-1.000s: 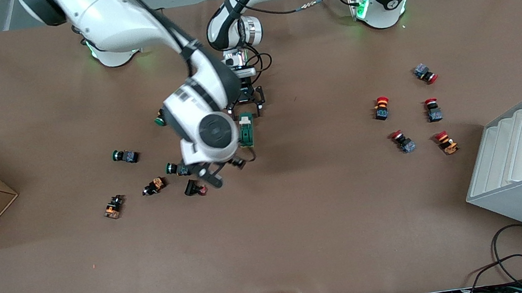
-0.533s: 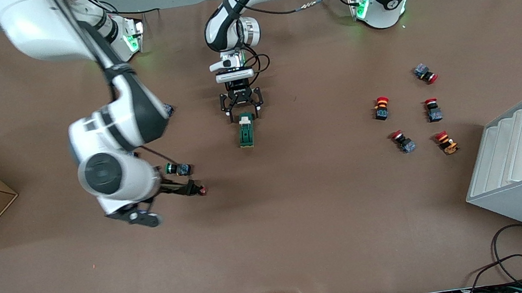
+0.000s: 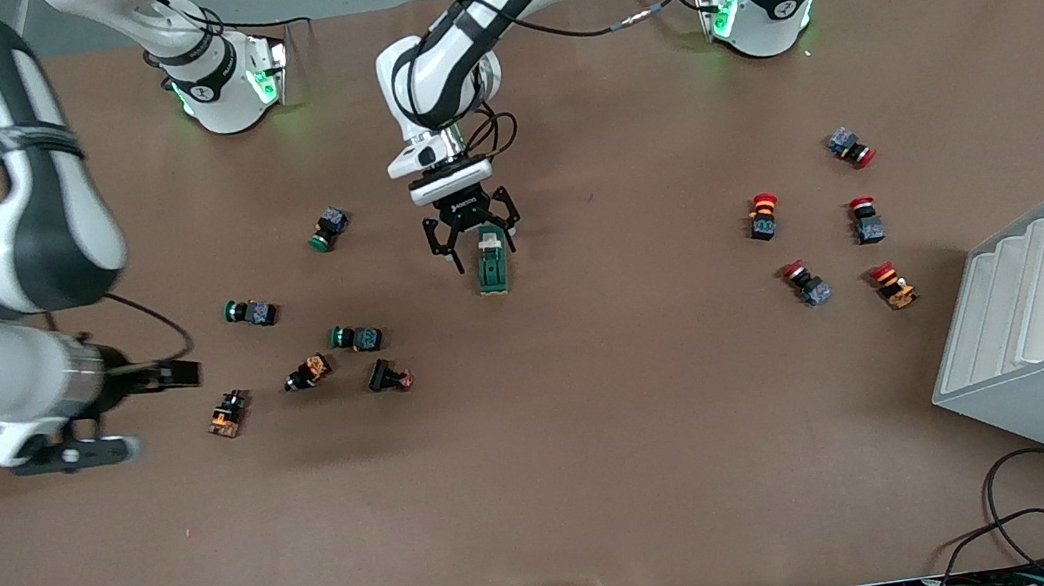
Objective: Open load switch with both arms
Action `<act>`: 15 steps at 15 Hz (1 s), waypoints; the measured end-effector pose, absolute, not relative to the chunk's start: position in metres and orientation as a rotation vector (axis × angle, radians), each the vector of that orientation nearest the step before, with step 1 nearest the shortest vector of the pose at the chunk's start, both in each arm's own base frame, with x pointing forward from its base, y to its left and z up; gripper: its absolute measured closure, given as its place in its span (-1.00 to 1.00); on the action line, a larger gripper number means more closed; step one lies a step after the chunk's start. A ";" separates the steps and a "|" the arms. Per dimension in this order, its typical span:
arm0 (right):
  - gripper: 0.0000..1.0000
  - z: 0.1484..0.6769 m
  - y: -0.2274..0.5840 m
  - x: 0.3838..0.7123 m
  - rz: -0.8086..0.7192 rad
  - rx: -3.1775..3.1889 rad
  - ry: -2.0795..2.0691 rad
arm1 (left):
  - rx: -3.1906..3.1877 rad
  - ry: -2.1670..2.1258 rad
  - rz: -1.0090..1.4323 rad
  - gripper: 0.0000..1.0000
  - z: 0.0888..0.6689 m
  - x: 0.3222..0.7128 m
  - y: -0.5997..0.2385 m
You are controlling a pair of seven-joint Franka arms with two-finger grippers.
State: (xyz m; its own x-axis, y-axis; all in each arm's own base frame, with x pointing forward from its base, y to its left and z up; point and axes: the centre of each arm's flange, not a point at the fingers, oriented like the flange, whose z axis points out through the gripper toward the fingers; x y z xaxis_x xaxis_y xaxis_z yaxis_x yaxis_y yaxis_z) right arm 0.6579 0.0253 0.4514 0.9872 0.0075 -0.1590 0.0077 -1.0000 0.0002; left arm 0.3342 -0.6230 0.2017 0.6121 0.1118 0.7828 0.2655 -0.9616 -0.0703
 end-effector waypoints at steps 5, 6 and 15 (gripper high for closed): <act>-1.00 0.499 -0.021 0.644 -0.194 3.138 -0.035 | -2.734 -0.350 -1.031 -0.93 0.283 0.415 -0.607; -1.00 0.510 -0.021 0.640 -0.201 3.128 -0.033 | -2.757 -0.327 -0.970 -0.93 0.305 0.430 -0.600; -1.00 0.557 -0.039 0.636 -0.145 3.111 -0.071 | -2.999 -0.240 -0.613 -0.94 0.501 0.560 -0.441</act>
